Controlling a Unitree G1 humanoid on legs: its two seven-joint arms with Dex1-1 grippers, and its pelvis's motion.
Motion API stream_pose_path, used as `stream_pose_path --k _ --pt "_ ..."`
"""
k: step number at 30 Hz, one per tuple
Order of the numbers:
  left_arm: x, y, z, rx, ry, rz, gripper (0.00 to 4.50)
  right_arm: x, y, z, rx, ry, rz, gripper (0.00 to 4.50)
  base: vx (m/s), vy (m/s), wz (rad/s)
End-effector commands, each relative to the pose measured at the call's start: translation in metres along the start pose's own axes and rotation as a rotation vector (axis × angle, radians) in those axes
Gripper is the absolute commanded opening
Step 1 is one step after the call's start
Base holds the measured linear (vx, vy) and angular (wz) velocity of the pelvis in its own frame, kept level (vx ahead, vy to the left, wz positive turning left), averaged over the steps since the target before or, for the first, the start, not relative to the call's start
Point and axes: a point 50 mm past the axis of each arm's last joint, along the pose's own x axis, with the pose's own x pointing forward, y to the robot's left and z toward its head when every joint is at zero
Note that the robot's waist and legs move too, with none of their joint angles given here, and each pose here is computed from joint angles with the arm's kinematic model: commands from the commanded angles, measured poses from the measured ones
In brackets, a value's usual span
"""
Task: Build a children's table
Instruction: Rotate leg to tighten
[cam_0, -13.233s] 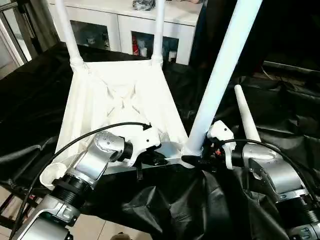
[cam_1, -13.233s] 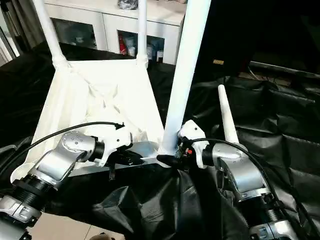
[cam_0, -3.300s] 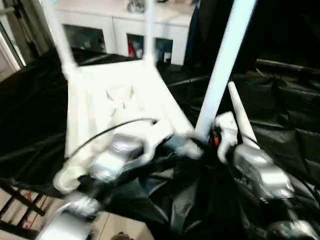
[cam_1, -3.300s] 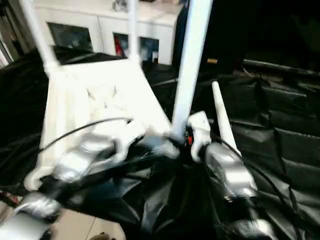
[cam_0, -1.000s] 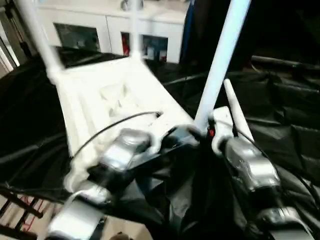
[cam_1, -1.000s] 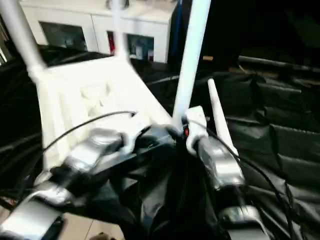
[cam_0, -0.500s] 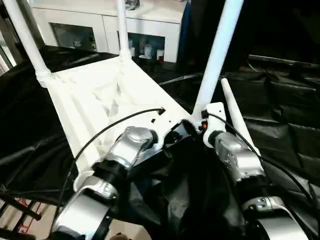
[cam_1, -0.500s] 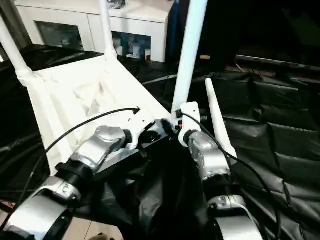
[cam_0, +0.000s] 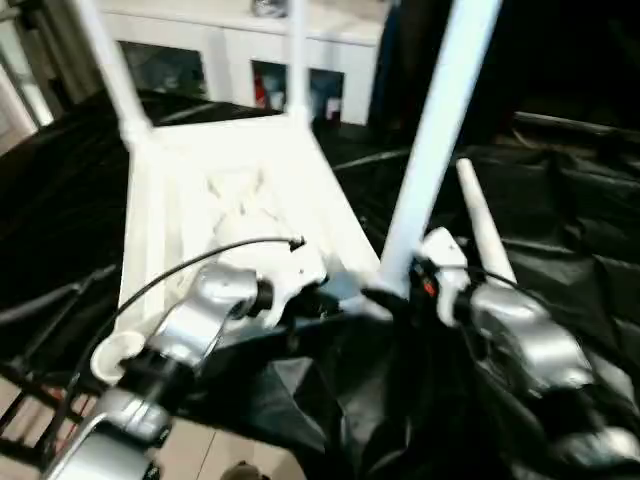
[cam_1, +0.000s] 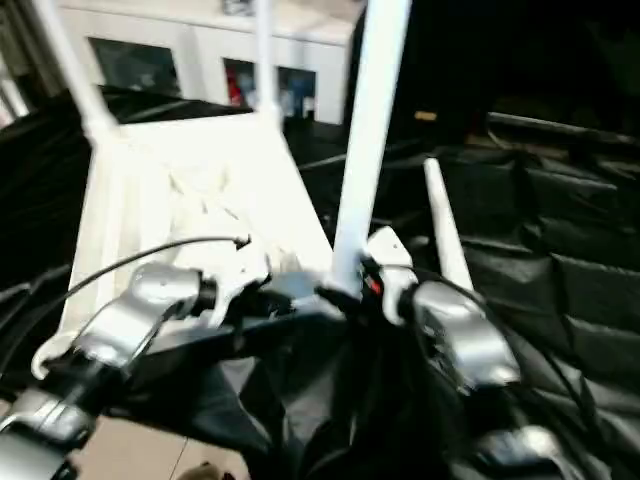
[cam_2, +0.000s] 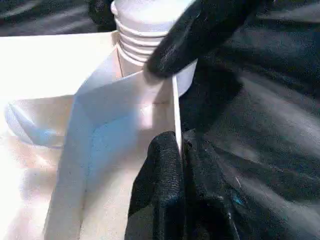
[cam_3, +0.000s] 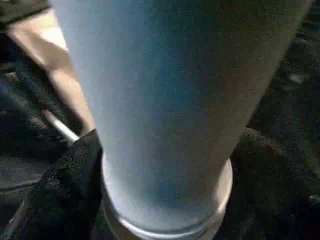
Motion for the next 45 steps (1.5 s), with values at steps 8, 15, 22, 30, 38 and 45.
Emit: stream_pose_path --k 8,15,22,30,38,45 --pt "-0.008 -0.014 0.016 0.073 -0.073 -0.135 0.0 -0.016 0.012 0.001 -0.023 0.01 0.145 3.96 0.0 0.0 0.0" --pt "-0.008 -0.016 0.015 0.071 -0.064 -0.144 0.0 -0.016 0.016 -0.002 -0.01 0.026 0.158 3.39 0.0 0.0 0.0" --pt "-0.009 -0.016 0.014 0.067 -0.056 -0.135 0.0 -0.016 0.019 -0.006 0.006 0.028 0.158 2.84 0.0 0.0 0.0" --pt "0.005 -0.003 0.022 0.0 -0.09 0.014 0.0 0.004 0.015 -0.016 0.085 0.025 -0.093 2.73 0.0 0.0 0.0" --pt "0.043 0.019 0.05 -0.112 -0.11 0.292 0.0 0.043 0.003 -0.018 0.289 0.04 -0.459 2.72 0.0 0.0 0.0" --pt "0.064 0.007 0.069 -0.076 -0.158 0.237 0.0 0.067 0.011 0.001 0.301 -0.033 -0.427 3.48 0.0 0.0 0.0"
